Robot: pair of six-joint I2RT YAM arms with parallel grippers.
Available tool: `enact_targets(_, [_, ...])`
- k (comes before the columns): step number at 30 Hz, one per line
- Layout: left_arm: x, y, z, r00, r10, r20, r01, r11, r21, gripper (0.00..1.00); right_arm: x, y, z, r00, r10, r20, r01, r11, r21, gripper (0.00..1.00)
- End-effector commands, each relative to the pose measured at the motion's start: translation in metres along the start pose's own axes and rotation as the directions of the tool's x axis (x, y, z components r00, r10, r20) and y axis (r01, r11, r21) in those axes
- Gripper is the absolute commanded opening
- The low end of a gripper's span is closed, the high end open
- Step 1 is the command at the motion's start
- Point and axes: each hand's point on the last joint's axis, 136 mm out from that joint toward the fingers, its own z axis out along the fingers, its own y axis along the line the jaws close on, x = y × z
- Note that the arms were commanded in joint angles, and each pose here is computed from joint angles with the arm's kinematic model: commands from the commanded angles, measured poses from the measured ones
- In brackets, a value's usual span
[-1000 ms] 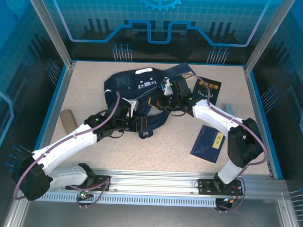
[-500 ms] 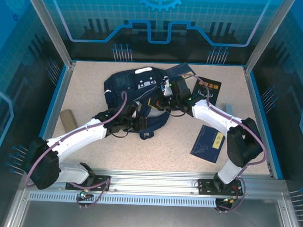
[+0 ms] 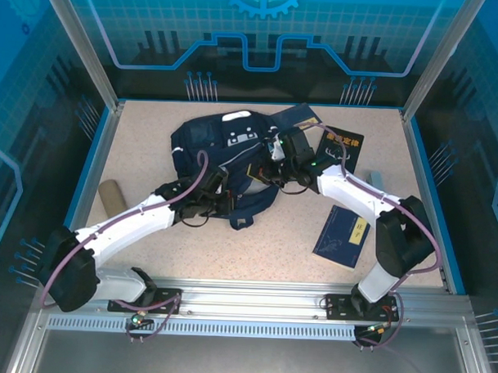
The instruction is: Pack books, pencil case, and school supplies into a backpack
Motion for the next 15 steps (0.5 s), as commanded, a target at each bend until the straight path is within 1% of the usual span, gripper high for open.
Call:
enact_targets(1, [-0.007, 0.018, -0.02, 0.999, 0.015, 0.051, -0.011, 0.998, -0.06, 0.0, -0.009, 0.013, -0.019, 0.997, -0.051, 0.054, 0.052, 0.998, -0.018, 0.0])
enact_targets(4, [-0.006, 0.023, -0.025, 0.998, 0.009, 0.066, -0.005, 0.998, -0.06, 0.0, -0.008, 0.013, -0.017, 0.998, -0.044, 0.045, 0.045, 0.999, -0.022, 0.0])
enact_targets(6, [-0.005, 0.015, -0.027, 0.998, 0.019, 0.061, -0.019, 1.0, -0.011, 0.0, -0.007, 0.015, -0.015, 0.999, -0.04, 0.036, 0.042, 0.999, -0.032, 0.0])
enact_targets(7, [-0.005, 0.004, -0.027, 0.998, 0.034, 0.056, -0.036, 0.999, 0.041, 0.05, -0.006, 0.018, -0.015, 0.999, -0.042, 0.029, 0.044, 0.998, -0.048, 0.0])
enact_targets(9, [-0.004, -0.013, -0.026, 0.997, 0.042, 0.059, -0.049, 0.991, 0.128, 0.19, -0.003, 0.029, -0.015, 0.998, -0.057, 0.013, 0.058, 0.993, -0.102, 0.0])
enact_targets(11, [-0.004, -0.028, -0.025, 0.996, 0.052, 0.073, -0.065, 0.98, 0.187, 0.27, -0.001, 0.045, -0.015, 0.997, -0.076, 0.006, 0.076, 0.983, -0.167, 0.0])
enact_targets(12, [-0.005, -0.033, -0.024, 0.995, 0.055, 0.082, -0.07, 0.978, 0.197, 0.32, 0.0, 0.053, -0.016, 0.996, -0.09, 0.001, 0.088, 0.976, -0.2, 0.0])
enact_targets(15, [-0.006, -0.032, -0.018, 0.995, 0.031, 0.099, -0.048, 0.982, 0.183, 0.39, 0.006, 0.078, -0.018, 0.991, -0.134, -0.011, 0.126, 0.951, -0.283, 0.0])
